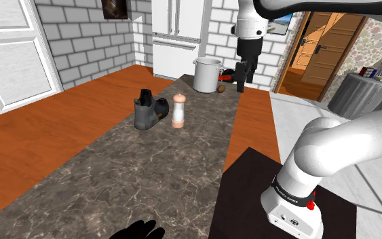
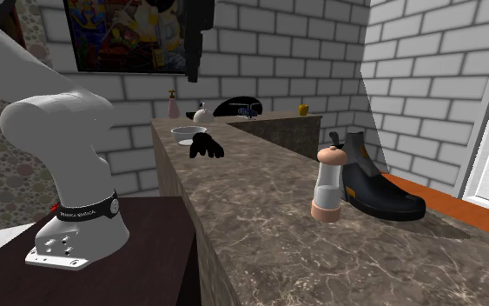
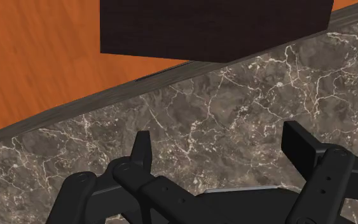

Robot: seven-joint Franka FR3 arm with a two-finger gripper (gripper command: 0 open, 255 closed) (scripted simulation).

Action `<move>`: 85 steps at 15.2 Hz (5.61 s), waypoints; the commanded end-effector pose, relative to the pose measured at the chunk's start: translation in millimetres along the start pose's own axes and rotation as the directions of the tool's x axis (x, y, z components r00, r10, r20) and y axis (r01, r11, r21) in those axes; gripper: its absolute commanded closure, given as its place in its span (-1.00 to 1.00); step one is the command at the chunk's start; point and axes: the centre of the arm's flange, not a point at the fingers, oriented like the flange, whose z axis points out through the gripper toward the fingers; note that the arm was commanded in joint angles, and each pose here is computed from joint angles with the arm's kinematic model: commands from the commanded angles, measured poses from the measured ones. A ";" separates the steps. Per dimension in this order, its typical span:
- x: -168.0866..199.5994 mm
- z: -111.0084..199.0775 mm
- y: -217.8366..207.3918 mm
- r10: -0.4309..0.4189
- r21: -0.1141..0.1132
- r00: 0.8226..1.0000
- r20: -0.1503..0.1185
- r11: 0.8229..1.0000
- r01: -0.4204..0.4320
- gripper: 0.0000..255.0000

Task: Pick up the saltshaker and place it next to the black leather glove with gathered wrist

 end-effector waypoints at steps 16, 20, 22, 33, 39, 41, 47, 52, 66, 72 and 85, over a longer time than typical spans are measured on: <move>181.1 57.7 16.5 -0.073 -0.043 0.996 -0.042 0.997 0.071 -1.00; 230.0 71.6 19.1 -0.092 -0.055 0.994 -0.053 0.994 0.090 -1.00; 254.5 78.4 20.1 -0.102 -0.061 0.993 -0.058 0.993 0.099 -1.00; 348.3 118.1 23.2 -0.139 -0.084 0.987 -0.077 0.988 0.133 -1.00; 350.4 142.2 24.9 -0.139 -0.084 0.987 -0.077 0.988 0.133 -1.00; 350.4 142.2 24.9 -0.139 -0.084 0.987 -0.077 0.988 0.133 -1.00; 350.4 142.1 24.9 -0.139 -0.084 0.987 -0.077 0.988 0.133 1.00; 350.5 142.3 24.8 -0.139 -0.084 0.987 -0.077 0.988 0.133 1.00; 342.8 84.9 31.0 -0.139 -0.084 0.987 -0.077 0.988 0.133 1.00; 338.7 53.6 34.4 -0.139 -0.084 0.987 -0.077 0.988 0.133 1.00; 329.7 -14.0 41.6 -0.139 -0.084 0.987 -0.077 0.988 0.133 1.00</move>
